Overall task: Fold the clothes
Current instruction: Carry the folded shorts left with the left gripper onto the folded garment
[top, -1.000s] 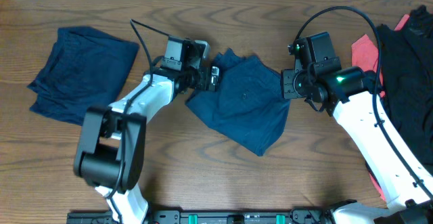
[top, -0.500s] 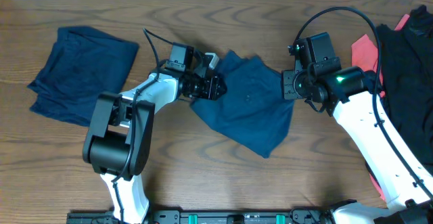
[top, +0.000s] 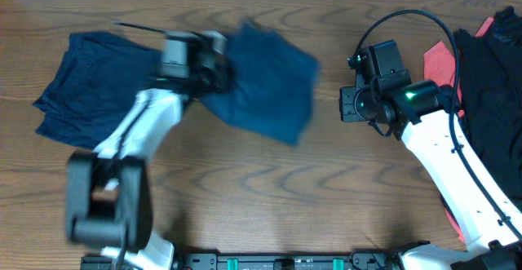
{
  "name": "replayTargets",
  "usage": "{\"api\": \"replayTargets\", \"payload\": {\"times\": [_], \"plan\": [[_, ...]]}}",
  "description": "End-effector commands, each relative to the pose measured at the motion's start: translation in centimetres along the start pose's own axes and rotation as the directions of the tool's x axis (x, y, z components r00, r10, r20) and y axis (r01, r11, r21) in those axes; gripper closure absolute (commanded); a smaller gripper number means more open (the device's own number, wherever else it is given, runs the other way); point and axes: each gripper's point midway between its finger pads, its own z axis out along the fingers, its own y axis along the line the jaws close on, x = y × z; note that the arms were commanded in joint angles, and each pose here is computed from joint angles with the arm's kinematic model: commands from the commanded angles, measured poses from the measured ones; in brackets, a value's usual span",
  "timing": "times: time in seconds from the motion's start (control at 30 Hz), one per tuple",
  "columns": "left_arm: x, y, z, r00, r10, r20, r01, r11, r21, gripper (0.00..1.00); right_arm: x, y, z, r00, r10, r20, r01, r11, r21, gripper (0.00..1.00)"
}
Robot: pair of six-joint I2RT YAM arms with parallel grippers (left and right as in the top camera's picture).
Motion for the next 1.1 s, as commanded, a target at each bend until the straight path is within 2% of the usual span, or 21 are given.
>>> {"api": "replayTargets", "payload": {"times": [0.0, 0.13, 0.3, 0.4, 0.53, 0.57, 0.77, 0.83, 0.97, 1.07], "plan": [[-5.1, 5.9, -6.2, 0.978, -0.039, 0.206, 0.087, 0.968, -0.233, 0.94, -0.4, -0.3, -0.5, 1.000, 0.012, 0.013, -0.012, 1.000, 0.008, 0.55], [-6.7, 12.7, -11.9, 0.941, -0.081, 0.327, 0.215, 0.892, -0.397, 0.94, -0.4, -0.3, -0.5, 1.000, 0.012, 0.014, -0.012, 1.000, 0.007, 0.55], [-3.6, 21.7, -16.1, 0.910, -0.200, 0.363, 0.386, 0.728, -0.566, 0.94, -0.3, -0.3, -0.5, 1.000, 0.011, 0.011, -0.011, 1.000, 0.008, 0.55], [-0.8, 25.8, -17.3, 0.870, -0.310, 0.384, 0.490, 0.636, -0.596, 0.94, -0.3, -0.3, -0.5, 1.000, 0.012, 0.011, -0.012, 1.000, 0.008, 0.56], [3.1, 29.9, -18.5, 0.775, -0.460, 0.432, 0.629, 0.501, -0.594, 0.94, -0.3, -0.3, -0.5, 1.000, 0.012, 0.010, -0.012, 1.000, 0.008, 0.56], [3.6, 30.3, -18.5, 0.756, -0.483, 0.441, 0.651, 0.486, -0.583, 0.94, -0.2, -0.4, -0.5, 1.000, 0.012, 0.008, -0.012, 1.000, 0.009, 0.56], [2.5, 30.7, -18.2, 0.739, -0.490, 0.462, 0.674, 0.543, -0.502, 0.94, -0.2, -0.4, -0.5, 1.000, 0.011, 0.006, -0.012, 1.000, 0.009, 0.56], [1.6, 30.2, -17.8, 0.743, -0.484, 0.463, 0.668, 0.582, -0.463, 0.94, -0.2, -0.4, -0.5, 1.000, 0.011, 0.005, -0.012, 1.000, 0.010, 0.56], [-1.1, 28.7, -17.8, 0.751, -0.449, 0.485, 0.641, 0.671, -0.372, 0.94, -0.2, -0.4, -0.5, 1.000, 0.011, 0.005, -0.012, 1.000, 0.010, 0.57], [-4.2, 27.8, -19.9, 0.747, -0.361, 0.558, 0.606, 0.716, -0.348, 0.94, -0.2, -0.4, -0.5, 1.000, 0.011, 0.005, -0.011, 1.000, 0.010, 0.56]]}}
